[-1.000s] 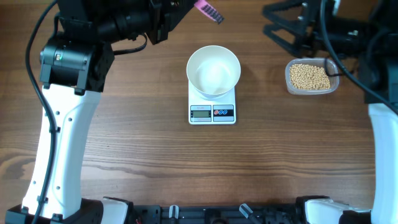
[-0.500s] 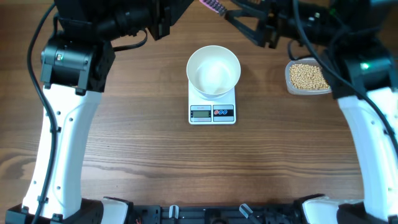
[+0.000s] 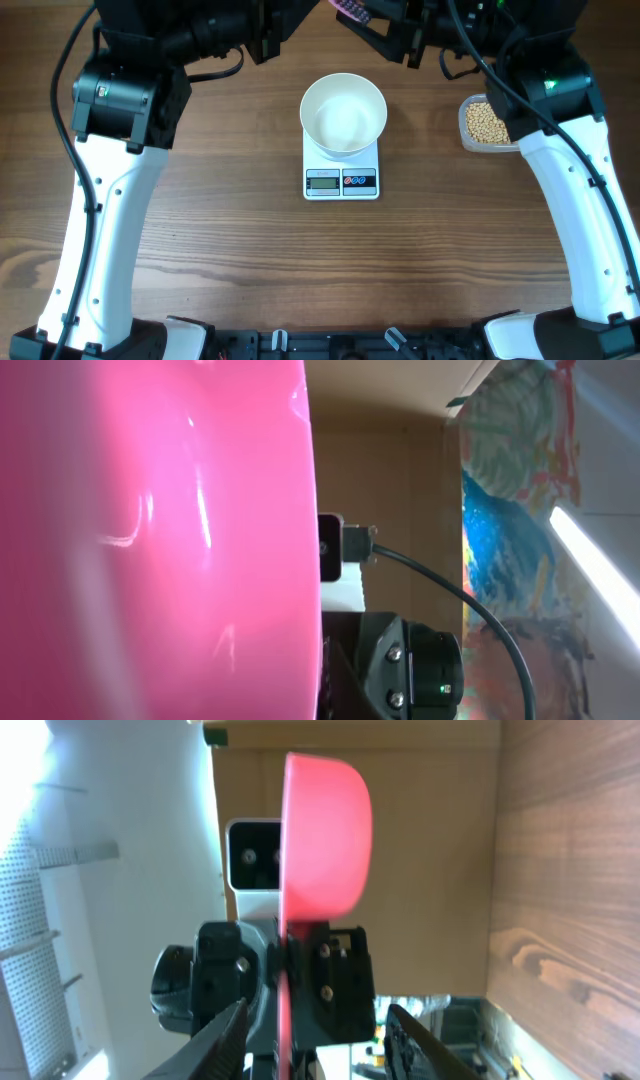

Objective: Scoop item into bowl and weigh 150g on scale
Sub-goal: 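Bring the right gripper up to the scoop held by the left gripper, then grasp the scoop handle with the right gripper and release the left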

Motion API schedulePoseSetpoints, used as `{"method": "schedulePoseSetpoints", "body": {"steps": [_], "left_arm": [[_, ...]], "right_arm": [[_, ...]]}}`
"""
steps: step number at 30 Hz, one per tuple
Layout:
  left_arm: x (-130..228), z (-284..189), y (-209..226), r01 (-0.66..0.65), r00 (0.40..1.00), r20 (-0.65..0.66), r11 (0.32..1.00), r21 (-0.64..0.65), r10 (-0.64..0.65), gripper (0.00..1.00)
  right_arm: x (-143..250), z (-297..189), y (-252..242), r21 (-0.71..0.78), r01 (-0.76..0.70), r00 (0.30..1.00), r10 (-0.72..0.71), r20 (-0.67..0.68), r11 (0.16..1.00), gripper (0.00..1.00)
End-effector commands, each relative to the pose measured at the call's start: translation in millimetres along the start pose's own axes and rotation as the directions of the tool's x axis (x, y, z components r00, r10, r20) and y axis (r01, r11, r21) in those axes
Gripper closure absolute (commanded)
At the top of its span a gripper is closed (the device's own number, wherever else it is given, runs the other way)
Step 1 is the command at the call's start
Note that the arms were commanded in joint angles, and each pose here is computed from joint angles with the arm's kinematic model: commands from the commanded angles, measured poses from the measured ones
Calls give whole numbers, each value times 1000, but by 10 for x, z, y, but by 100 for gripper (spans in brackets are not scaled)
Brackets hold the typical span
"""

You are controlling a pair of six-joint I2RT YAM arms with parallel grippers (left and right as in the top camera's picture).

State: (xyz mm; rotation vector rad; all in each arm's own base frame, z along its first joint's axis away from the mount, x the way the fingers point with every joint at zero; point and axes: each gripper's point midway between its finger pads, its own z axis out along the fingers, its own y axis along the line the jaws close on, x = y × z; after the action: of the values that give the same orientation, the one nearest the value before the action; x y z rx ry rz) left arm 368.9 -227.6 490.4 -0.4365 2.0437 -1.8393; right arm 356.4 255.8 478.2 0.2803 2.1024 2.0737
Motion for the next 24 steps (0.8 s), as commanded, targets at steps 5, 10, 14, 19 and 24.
{"method": "schedulePoseSetpoints", "body": {"steps": [5,10,14,19,24], "left_arm": [[-110,-49,-74,-38,998,57,999,13,37,96],[-136,-56,-70,-39,997,69,999,11,39,96],[-148,-57,-68,-39,996,76,999,10,38,96],[-147,-57,-68,-39,996,76,999,10,38,96],[-148,-57,-68,-39,996,76,999,10,38,96]], "right_arm": [[116,7,13,-1,-47,997,47,-67,999,64],[100,1,18,-2,-60,996,60,-60,998,65],[98,-1,59,-15,-51,997,50,-60,999,67],[53,1,82,-24,-51,998,50,-33,998,68],[53,1,84,-24,-53,998,52,-33,998,71]]}}
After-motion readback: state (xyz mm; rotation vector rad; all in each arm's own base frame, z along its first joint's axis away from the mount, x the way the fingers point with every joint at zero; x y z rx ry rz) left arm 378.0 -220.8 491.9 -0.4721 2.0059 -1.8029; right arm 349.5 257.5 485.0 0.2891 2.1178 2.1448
